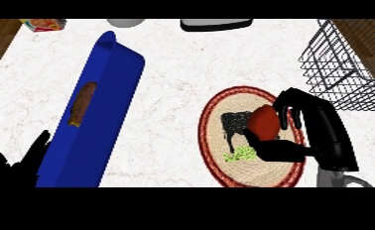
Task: Pick the bell pepper from the placemat and place it in the basket
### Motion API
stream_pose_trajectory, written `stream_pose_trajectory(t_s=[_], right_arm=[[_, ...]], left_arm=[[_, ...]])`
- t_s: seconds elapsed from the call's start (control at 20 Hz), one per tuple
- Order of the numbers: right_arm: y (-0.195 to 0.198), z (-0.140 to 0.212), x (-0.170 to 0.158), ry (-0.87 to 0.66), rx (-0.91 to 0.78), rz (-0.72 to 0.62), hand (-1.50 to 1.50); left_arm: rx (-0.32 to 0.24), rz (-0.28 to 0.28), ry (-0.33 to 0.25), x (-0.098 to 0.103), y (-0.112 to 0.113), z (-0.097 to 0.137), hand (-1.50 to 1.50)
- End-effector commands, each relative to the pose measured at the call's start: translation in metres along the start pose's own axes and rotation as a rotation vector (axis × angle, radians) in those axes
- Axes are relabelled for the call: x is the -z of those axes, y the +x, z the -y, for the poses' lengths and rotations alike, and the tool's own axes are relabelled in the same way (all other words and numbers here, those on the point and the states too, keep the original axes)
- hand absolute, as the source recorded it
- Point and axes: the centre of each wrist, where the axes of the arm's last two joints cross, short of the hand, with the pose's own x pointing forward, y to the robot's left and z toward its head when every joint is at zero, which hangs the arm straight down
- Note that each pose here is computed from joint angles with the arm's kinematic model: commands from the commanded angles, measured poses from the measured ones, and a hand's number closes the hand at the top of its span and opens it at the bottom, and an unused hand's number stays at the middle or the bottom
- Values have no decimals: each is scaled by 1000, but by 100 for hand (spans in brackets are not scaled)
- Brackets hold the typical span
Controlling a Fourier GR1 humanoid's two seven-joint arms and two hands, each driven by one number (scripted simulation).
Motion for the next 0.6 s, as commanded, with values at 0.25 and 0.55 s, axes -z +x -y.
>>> stream_pose_trajectory(t_s=[0.25, 0.55], right_arm=[[61, 102, -31, -313, 86, -108, 150], [70, 170, -27, -431, 111, -177, 150]], left_arm=[[-23, -47, -109, 19, 0, 50, 0], [-10, -64, -121, 15, -7, 48, 0]])
